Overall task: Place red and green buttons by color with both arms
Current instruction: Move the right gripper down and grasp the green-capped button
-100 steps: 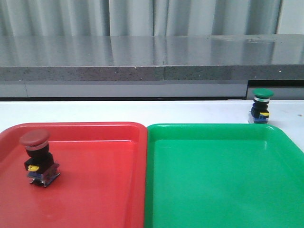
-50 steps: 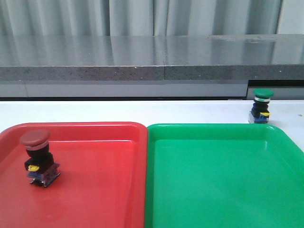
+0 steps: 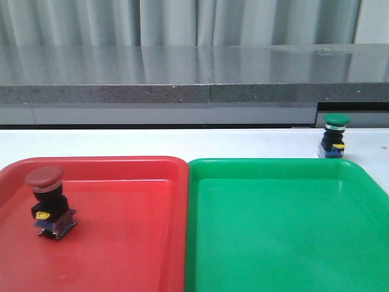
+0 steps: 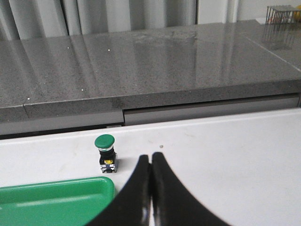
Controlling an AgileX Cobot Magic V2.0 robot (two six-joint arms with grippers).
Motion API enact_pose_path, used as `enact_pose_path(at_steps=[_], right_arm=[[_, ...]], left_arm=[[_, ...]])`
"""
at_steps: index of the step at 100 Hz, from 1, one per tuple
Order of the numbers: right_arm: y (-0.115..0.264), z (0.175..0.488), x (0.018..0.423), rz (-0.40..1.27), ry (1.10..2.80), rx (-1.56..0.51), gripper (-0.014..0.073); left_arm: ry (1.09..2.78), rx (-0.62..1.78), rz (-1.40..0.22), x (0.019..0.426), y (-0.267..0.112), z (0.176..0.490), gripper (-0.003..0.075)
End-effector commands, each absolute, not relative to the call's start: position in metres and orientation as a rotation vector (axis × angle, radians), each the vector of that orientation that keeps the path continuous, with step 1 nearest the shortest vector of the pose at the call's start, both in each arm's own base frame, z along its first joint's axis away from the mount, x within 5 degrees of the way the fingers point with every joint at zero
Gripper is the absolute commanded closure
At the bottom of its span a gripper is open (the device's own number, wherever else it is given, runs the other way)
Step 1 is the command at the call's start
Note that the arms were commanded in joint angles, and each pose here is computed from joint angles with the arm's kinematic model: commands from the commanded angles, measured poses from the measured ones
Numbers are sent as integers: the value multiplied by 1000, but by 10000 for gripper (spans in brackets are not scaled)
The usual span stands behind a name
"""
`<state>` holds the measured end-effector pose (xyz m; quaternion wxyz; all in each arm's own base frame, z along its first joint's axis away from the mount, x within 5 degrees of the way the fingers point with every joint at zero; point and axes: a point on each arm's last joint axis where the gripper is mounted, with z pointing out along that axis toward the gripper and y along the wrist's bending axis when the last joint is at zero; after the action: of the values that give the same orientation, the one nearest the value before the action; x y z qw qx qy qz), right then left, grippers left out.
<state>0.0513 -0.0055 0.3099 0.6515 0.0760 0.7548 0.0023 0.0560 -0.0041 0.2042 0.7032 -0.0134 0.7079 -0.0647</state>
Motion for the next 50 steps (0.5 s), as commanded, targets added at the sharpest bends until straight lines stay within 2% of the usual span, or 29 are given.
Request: enact_pose_path(at_steps=[1,17,35,42,50], right_arm=[[-7,342,60,-11,1713,166,652],[-9,364,97,-11,1787,159,652],[0,373,150,46,1979,96,649],[5,375,173,63,2043,66,622],[12,374,200,78,2120,40,550]], left_arm=[[1471,-36,-152,54,-4,210,741],[1471,-36,-152,54,-4,210,741],[1471,-36,-152,54,-4,210,741],[1471,-36,-152,54,-4,210,741],[1471,-36,-152,54,-4,210,741]])
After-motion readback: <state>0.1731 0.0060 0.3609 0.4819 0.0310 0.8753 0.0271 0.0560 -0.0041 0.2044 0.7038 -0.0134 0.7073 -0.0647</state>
